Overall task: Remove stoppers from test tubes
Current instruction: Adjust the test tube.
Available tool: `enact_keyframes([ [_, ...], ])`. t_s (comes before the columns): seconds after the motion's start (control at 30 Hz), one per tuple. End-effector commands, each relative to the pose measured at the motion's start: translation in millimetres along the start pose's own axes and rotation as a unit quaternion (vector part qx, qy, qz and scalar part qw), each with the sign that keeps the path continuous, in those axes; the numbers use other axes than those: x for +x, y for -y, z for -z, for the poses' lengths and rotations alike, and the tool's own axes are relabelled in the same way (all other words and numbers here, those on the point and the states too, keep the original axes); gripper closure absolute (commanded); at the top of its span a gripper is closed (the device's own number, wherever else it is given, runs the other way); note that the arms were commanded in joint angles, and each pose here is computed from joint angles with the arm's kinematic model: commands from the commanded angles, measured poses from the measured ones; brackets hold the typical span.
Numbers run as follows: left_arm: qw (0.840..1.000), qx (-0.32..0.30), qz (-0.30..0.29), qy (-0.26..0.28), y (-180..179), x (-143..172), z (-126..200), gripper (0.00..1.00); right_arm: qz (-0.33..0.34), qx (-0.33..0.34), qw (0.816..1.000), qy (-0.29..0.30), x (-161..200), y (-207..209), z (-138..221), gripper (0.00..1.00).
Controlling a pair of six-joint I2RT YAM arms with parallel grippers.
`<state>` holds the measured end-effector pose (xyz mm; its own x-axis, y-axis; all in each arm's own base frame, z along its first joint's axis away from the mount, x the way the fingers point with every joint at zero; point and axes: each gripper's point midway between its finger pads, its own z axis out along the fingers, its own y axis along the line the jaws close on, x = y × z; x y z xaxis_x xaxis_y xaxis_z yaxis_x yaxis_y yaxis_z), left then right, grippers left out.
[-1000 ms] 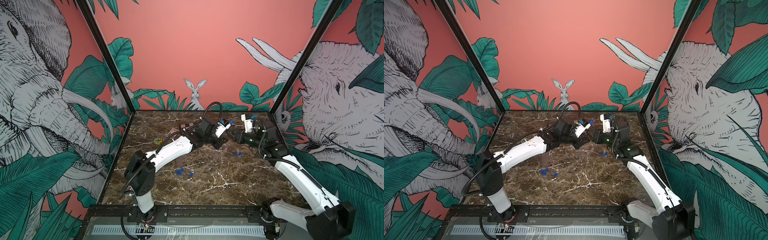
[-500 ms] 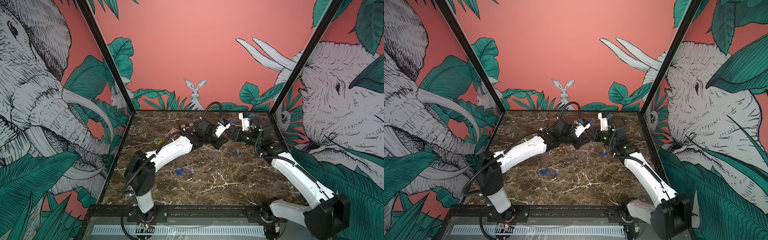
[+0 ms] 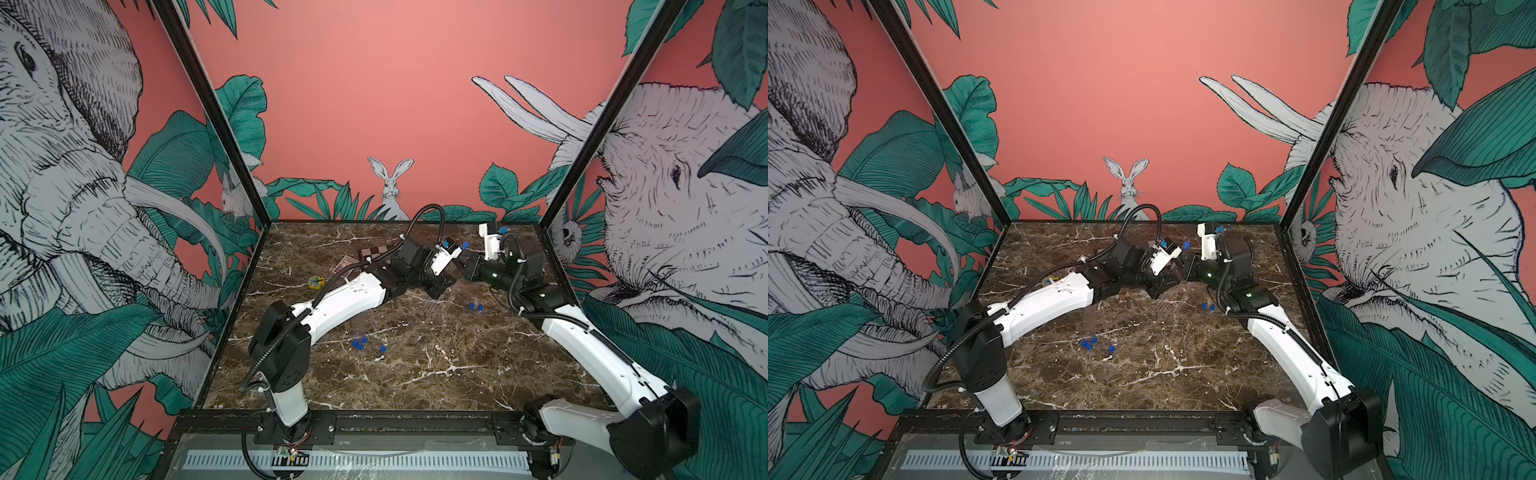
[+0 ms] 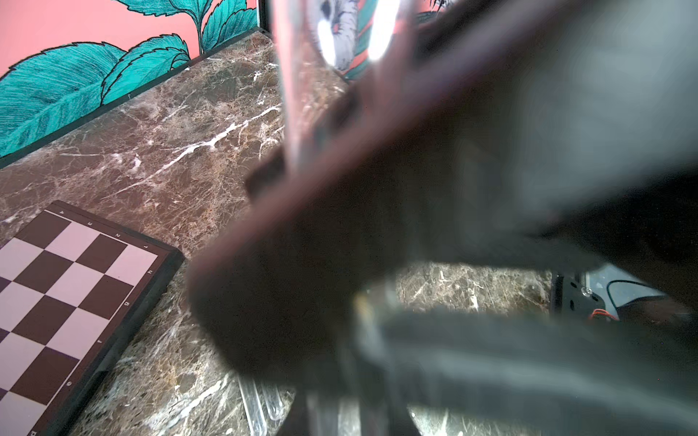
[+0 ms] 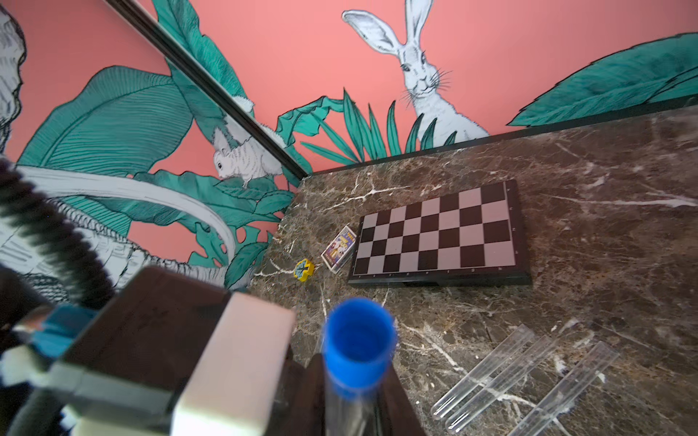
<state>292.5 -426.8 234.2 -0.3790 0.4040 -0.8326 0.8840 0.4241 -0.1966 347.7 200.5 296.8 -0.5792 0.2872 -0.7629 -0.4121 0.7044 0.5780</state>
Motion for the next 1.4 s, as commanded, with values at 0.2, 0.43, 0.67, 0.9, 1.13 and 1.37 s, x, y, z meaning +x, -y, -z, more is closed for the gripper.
enact_keyframes([
  [0.2,0.997,-0.031,-0.043,0.057,7,-27,26,0.66,-0.01,0.018,0.999,0.026,-6,11,0,0.83],
  [0.43,0.997,-0.029,-0.046,0.059,7,-25,21,0.58,-0.025,0.008,0.999,0.04,-9,7,4,0.84],
  [0.67,0.996,-0.034,-0.048,0.064,4,-27,14,0.51,-0.043,0.004,0.997,0.061,-14,5,13,0.84],
  [0.9,0.996,-0.03,-0.048,0.066,4,-29,7,0.51,-0.063,0.005,0.995,0.083,-15,7,22,0.84],
  [1.13,0.997,-0.023,-0.05,0.062,8,-29,1,0.51,-0.073,0.001,0.992,0.102,-17,7,28,0.84],
  [1.37,0.996,-0.022,-0.055,0.059,9,-29,-2,0.54,-0.086,-0.009,0.991,0.101,-16,5,26,0.84],
])
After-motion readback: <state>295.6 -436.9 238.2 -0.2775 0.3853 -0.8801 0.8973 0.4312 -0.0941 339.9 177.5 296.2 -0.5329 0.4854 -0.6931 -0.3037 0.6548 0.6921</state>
